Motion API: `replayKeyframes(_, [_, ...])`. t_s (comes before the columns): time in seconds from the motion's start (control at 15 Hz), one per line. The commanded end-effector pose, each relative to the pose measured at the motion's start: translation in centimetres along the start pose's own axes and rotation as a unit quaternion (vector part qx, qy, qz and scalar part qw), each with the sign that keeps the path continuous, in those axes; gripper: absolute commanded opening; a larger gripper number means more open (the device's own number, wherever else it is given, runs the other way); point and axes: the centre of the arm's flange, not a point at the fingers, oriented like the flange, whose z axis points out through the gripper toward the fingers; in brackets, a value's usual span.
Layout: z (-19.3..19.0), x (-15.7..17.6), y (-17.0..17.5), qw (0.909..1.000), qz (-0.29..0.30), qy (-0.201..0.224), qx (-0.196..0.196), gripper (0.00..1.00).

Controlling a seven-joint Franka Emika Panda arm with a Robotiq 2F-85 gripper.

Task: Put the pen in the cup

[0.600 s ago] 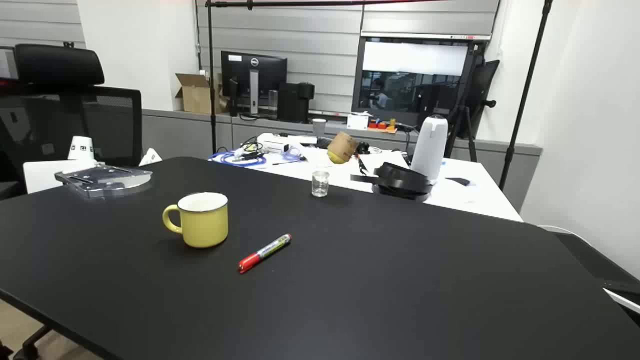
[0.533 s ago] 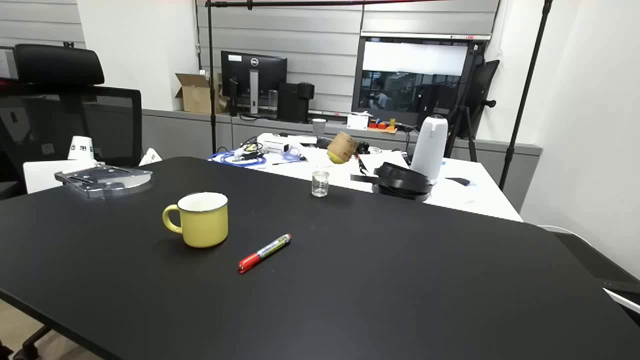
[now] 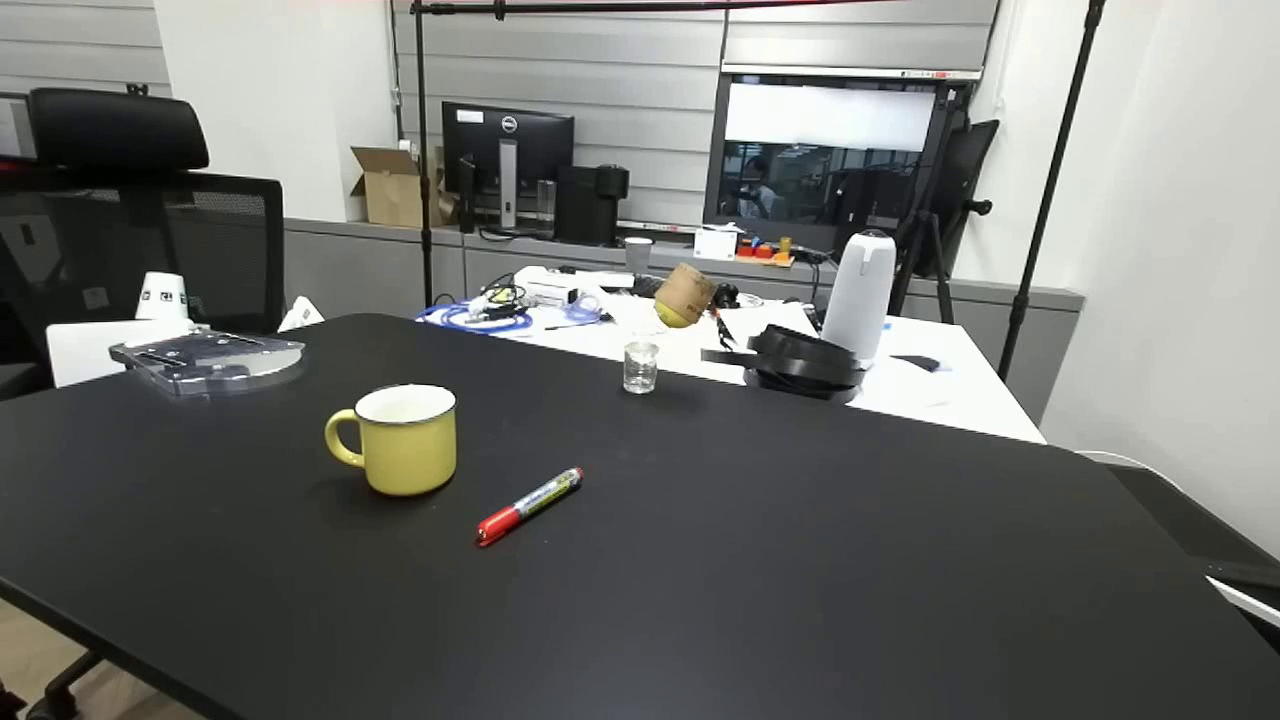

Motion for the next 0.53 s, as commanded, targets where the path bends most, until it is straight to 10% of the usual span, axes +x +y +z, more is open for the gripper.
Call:
replayKeyframes(0.0, [0.0, 0.0, 0.0, 1.0000, 0.000, 0.000, 0.000, 1.00])
replayKeyframes(0.47, [3.4, 4.5, 1.3, 0.9973, 0.059, 0.038, -0.024, 1.00])
